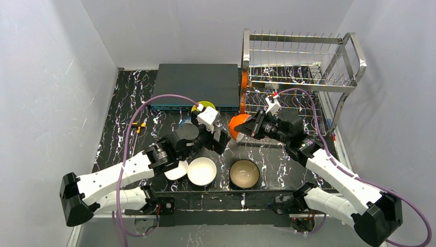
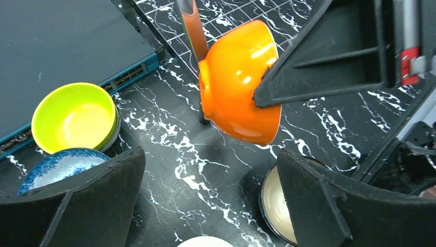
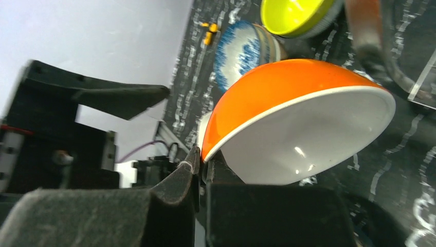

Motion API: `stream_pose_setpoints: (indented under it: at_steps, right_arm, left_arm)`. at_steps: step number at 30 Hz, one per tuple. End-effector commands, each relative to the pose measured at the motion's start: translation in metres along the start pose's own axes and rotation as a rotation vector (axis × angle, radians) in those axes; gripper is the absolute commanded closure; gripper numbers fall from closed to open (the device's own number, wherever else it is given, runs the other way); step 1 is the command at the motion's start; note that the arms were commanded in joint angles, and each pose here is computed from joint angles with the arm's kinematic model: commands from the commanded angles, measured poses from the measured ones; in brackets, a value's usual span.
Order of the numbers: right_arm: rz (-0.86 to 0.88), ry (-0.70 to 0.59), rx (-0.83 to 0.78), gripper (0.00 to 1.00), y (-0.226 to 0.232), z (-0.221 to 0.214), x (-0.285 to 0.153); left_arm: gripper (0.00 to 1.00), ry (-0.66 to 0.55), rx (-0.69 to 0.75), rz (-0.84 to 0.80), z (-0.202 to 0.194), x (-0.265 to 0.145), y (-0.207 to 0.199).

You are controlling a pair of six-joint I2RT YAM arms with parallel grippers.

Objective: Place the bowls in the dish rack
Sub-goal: Pick up the bowl from the center of the board, then place the bowl in the dish rack.

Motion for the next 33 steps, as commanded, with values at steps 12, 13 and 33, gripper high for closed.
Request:
stream_pose_setpoints:
  at_steps: [12,13,33]
  right_arm:
    - [-0.107,0.059,-0.301,0.99,-0.023,-0.004,-0.021]
    - [-0.118,0.07,-0.301,0.99,-0.027,-0.003,-0.021]
    - [0.157,0.061,-0.101,0.99,-0.091,0.063,-0.034]
  left_arm:
    - [0.02,0.122,-0.402,0.009,-0.027,-0.012,0.004]
    - [0.02,0.115,-0.438,0.005,-0.028,-0.011,0.008]
    - [0.02,0.182,-0.527,-0.016,-0.041,-0.013,0.024]
Point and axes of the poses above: each gripper's point midway between its finger pads, its own x axis out along the fingers, its own y axis along the line the jaws close on, z = x × y, the point moved 7 cm from there along -x, back along the fingers, and after that the axes turned 8 degrees about x, right-handed, at the moved point
